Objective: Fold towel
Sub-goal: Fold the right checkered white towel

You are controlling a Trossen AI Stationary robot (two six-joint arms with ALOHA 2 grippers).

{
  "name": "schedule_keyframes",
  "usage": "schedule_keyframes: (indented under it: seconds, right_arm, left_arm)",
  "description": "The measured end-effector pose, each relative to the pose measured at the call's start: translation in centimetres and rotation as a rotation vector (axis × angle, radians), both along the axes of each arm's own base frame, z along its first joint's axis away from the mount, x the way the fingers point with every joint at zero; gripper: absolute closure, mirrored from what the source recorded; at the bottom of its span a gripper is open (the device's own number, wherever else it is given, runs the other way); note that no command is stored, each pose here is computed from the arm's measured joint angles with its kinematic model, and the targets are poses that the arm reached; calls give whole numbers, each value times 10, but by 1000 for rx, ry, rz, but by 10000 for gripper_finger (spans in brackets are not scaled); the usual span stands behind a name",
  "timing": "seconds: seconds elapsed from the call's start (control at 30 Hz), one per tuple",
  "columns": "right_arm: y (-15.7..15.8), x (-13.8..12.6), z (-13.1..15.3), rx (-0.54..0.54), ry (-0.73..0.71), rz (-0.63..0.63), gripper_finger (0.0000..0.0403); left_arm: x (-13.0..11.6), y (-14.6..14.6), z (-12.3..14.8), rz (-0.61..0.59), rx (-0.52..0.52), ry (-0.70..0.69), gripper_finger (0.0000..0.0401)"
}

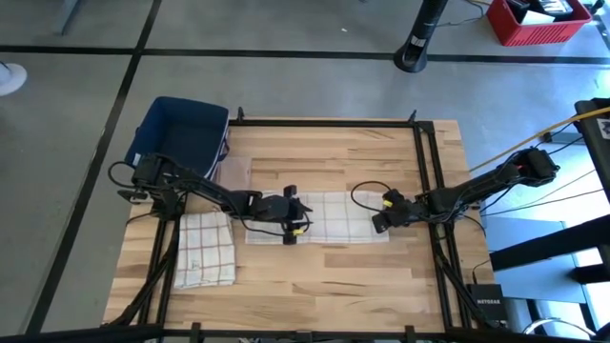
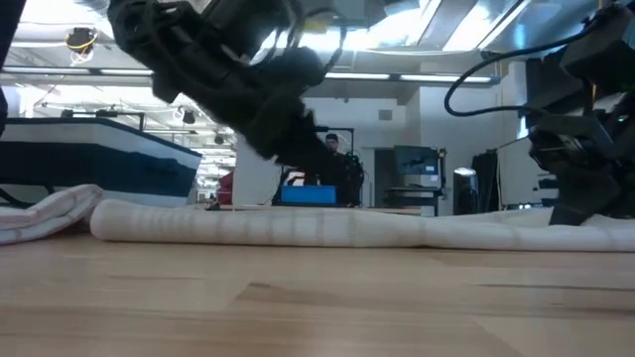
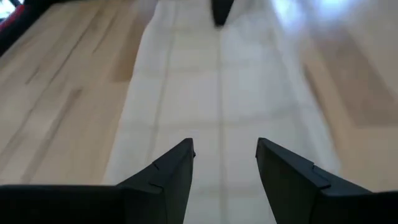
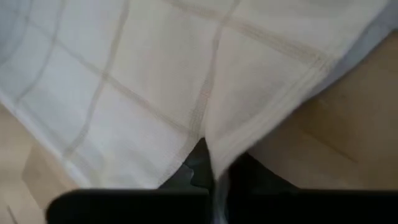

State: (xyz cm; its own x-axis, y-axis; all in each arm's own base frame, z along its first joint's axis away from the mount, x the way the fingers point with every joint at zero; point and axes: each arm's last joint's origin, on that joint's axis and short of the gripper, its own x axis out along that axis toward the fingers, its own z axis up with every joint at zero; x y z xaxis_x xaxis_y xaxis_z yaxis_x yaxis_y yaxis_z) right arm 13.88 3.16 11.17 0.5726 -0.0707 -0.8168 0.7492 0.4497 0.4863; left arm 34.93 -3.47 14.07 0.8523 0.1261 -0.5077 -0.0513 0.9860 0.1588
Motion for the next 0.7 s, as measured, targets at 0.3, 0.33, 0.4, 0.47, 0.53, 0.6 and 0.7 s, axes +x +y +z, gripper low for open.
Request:
schedule_keyframes:
  seconds: [0.3,0.33,0.4,0.47,0.53,0.6,0.7]
  right_arm:
    - [-1,1,1,-44,-21,-15,382]
    - [-1,1,1,-49,-21,-10,388]
    - [-1,1,1,-51,-23,-7,391]
    - [-1,2,1,-49,-26,-9,383]
    - [-1,2,2,-47,-28,-12,373]
    - [-1,4,4,-43,-35,-12,372]
    - [1,10,13,-43,-67,1,386]
  left_arm:
    - [56,4,11,-21,-49,-25,255]
    - [63,4,8,-19,-47,-22,259]
    - [77,5,-1,-15,-46,-15,265]
    - [87,7,-17,-3,-53,13,271]
    - [93,12,-31,23,-76,32,277]
    - [95,17,-41,49,-99,41,283]
    - [96,21,-45,61,-101,47,294]
